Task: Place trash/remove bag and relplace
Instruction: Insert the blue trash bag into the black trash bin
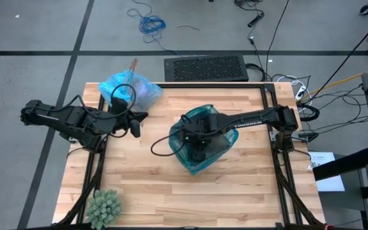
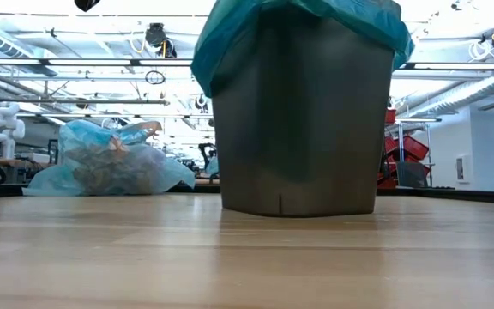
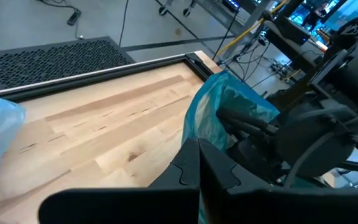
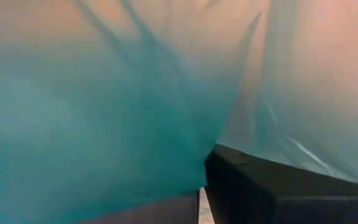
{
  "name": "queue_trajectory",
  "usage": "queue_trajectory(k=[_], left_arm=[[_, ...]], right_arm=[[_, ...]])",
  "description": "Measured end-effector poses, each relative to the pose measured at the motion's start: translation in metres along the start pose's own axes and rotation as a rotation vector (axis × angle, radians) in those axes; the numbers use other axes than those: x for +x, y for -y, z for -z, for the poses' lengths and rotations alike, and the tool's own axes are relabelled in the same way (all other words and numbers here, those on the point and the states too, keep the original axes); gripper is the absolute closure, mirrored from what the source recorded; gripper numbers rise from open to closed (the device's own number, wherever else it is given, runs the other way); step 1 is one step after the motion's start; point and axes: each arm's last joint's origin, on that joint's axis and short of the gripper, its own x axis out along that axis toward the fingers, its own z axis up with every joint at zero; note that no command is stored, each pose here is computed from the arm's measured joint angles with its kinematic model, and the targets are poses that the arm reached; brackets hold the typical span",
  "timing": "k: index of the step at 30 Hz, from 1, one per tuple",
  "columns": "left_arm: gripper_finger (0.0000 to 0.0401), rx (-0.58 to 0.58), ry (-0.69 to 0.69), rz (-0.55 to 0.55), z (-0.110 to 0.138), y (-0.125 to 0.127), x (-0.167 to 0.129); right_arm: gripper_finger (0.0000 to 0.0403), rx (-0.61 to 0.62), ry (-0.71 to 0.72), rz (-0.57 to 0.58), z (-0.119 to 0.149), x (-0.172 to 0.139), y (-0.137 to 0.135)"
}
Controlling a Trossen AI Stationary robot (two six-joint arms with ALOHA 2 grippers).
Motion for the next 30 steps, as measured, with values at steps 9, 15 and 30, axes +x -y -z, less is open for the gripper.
queue_trajectory(k=[9,15,30], left_arm=[[0.0401,0.0,-0.012,0.01,0.0,0.0,0.0],[0.0401,0.004,-0.026,0.014,0.002,0.001,0.002],[0.0401,0.046,-0.032,0.007,0.003,0.001,0.002]], right_arm=[[0.0403,0.023,-0.002,0.009,0.0,0.008,0.012],[0.0403,0.041,-0.009,-0.005,0.0,0.011,0.02],[0.0403,0.022,0.053,-0.028,-0.015,-0.018,0.016]])
